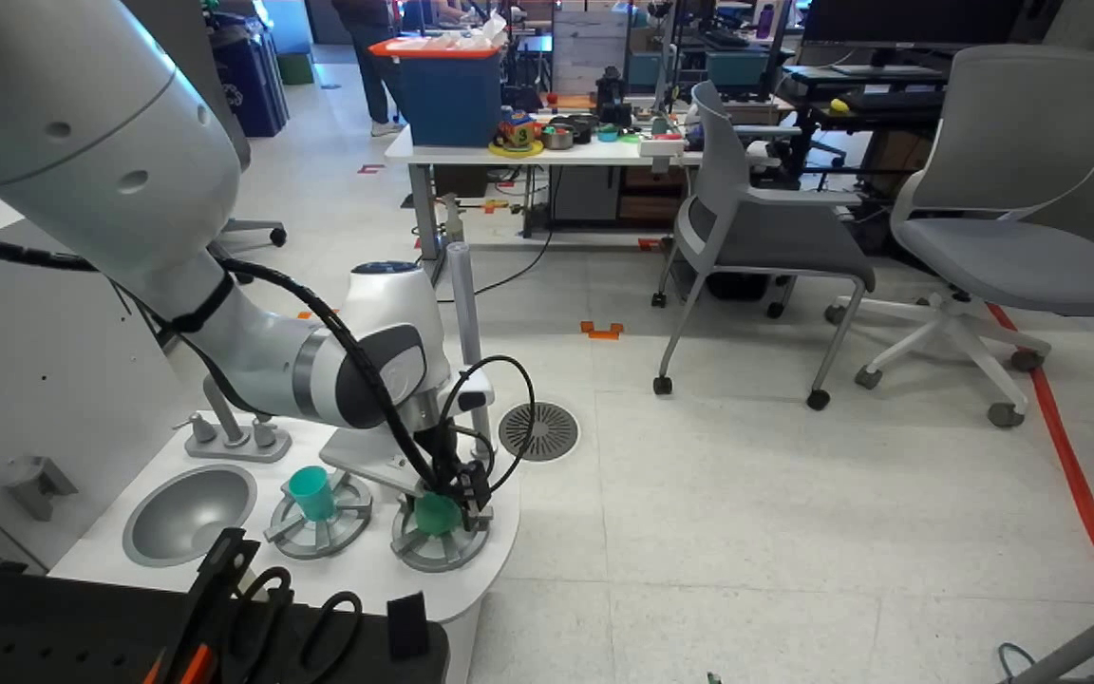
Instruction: Move the green plush to the left
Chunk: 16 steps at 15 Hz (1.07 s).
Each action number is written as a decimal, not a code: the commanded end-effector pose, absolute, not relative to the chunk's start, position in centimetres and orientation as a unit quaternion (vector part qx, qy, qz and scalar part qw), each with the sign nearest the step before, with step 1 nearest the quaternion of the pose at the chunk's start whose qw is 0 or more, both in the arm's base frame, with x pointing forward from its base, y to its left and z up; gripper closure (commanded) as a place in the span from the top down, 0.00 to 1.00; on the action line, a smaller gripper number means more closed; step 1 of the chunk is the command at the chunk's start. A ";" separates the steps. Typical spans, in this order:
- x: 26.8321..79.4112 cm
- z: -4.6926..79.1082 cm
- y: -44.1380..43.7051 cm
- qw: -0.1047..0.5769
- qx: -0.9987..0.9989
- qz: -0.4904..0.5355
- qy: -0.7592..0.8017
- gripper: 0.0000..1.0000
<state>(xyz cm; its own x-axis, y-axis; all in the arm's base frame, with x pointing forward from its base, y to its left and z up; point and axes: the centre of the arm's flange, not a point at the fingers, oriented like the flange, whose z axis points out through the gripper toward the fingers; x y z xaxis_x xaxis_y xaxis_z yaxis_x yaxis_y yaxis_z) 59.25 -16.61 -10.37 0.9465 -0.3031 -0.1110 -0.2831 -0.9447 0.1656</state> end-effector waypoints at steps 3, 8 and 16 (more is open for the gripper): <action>61.7 -12.4 -15.8 0.089 0.986 -0.060 -0.130 0.51; 60.1 -10.6 -15.9 0.092 0.983 -0.082 -0.134 0.17; 54.8 -9.2 -12.2 0.068 0.987 -0.116 -0.093 0.05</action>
